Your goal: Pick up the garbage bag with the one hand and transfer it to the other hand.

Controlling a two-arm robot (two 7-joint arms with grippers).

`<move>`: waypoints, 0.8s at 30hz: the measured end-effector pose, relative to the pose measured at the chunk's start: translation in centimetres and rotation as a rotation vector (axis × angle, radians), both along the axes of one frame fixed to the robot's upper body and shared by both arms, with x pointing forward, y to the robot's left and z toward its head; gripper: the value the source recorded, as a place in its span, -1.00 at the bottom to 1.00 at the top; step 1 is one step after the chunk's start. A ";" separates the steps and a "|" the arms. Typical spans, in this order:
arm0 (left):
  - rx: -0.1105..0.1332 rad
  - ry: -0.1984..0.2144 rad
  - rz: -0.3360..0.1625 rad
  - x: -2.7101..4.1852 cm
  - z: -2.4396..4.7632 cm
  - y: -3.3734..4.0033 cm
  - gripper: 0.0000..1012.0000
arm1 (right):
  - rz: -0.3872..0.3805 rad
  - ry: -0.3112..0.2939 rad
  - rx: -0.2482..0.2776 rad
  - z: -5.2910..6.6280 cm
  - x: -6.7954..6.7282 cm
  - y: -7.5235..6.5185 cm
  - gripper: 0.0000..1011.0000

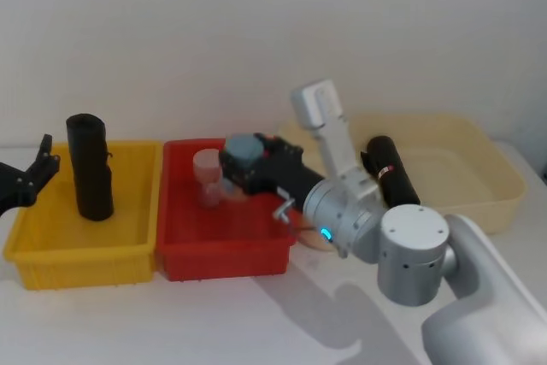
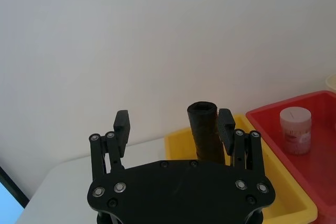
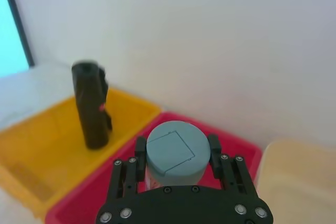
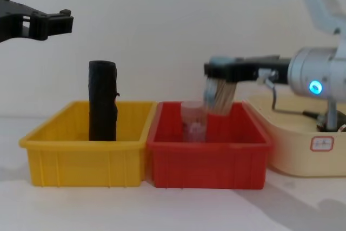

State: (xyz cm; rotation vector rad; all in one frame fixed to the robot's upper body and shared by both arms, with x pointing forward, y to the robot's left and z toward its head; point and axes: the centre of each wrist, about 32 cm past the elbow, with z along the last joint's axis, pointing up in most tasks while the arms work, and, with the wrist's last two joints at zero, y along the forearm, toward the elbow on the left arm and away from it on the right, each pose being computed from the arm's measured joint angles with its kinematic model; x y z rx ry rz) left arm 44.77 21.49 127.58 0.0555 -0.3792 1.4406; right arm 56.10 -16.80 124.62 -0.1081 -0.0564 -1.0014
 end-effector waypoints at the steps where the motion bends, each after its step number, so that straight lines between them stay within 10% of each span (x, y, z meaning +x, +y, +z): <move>1: 0.000 0.000 0.000 0.00 0.00 0.00 0.98 | -0.009 -0.018 0.016 0.4 -0.1 -0.3 0.34; 12: 0.000 0.000 0.000 0.00 0.00 0.00 0.98 | -0.109 -0.105 0.062 1.9 0.1 -3.0 0.33; 24: 0.000 0.000 0.000 0.00 0.00 0.00 0.98 | -0.242 -0.118 -0.031 0.7 1.0 -6.8 0.33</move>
